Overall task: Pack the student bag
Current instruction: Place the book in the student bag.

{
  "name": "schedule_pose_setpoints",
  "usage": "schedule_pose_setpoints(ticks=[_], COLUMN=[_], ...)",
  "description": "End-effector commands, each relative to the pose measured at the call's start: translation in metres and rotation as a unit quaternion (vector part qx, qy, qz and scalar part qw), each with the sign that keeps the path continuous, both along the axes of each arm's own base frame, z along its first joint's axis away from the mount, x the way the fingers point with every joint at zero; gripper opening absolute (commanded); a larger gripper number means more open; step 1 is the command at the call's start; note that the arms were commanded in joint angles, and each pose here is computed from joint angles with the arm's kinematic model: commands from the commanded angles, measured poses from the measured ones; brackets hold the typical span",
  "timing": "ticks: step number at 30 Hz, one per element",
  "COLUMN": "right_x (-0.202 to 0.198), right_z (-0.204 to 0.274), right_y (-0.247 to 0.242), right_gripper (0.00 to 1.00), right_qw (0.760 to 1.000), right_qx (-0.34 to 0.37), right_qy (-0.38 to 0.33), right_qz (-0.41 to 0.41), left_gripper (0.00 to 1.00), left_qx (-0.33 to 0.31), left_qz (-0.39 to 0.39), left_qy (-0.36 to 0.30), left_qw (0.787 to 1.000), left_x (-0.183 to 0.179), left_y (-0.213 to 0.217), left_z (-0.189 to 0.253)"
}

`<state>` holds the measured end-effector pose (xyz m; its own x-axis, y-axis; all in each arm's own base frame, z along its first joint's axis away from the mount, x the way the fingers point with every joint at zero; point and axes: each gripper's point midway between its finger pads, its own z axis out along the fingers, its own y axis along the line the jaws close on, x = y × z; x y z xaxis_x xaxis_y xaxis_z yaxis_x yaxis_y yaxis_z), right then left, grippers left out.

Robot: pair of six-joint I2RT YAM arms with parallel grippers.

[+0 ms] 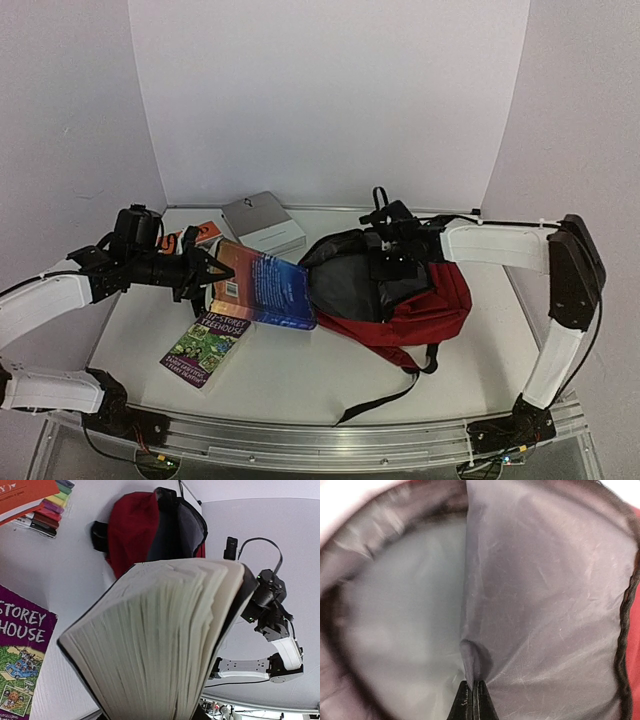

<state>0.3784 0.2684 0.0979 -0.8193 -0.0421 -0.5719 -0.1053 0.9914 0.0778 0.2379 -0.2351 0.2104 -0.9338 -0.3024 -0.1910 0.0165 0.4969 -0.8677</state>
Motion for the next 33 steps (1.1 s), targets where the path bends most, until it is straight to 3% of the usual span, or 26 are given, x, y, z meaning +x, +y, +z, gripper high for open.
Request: schedule_pose_setpoints(ticks=[1, 10, 25, 33], right_x=[-0.011, -0.035, -0.046, -0.045], right_z=[0.072, 0.112, 0.114, 0.129], right_y=[0.043, 0.051, 0.052, 0.052], right_gripper=[0.00, 0.00, 0.00, 0.00], right_qw=[0.984, 0.961, 0.952, 0.947], right_qx=[0.167, 0.260, 0.287, 0.303], right_qy=[-0.034, -0.050, -0.049, -0.063], right_qz=[0.046, 0.080, 0.091, 0.087], left_gripper=[0.00, 0.00, 0.00, 0.00], left_qx=[-0.106, -0.097, -0.124, -0.115], left_qz=[-0.049, -0.057, -0.027, -0.031], left_qy=[-0.146, -0.155, -0.215, -0.162], left_qw=[0.982, 0.981, 0.968, 0.980], left_x=[0.002, 0.025, 0.054, 0.072], left_y=[-0.034, -0.069, -0.078, -0.095], left_z=[0.113, 0.100, 0.142, 0.100])
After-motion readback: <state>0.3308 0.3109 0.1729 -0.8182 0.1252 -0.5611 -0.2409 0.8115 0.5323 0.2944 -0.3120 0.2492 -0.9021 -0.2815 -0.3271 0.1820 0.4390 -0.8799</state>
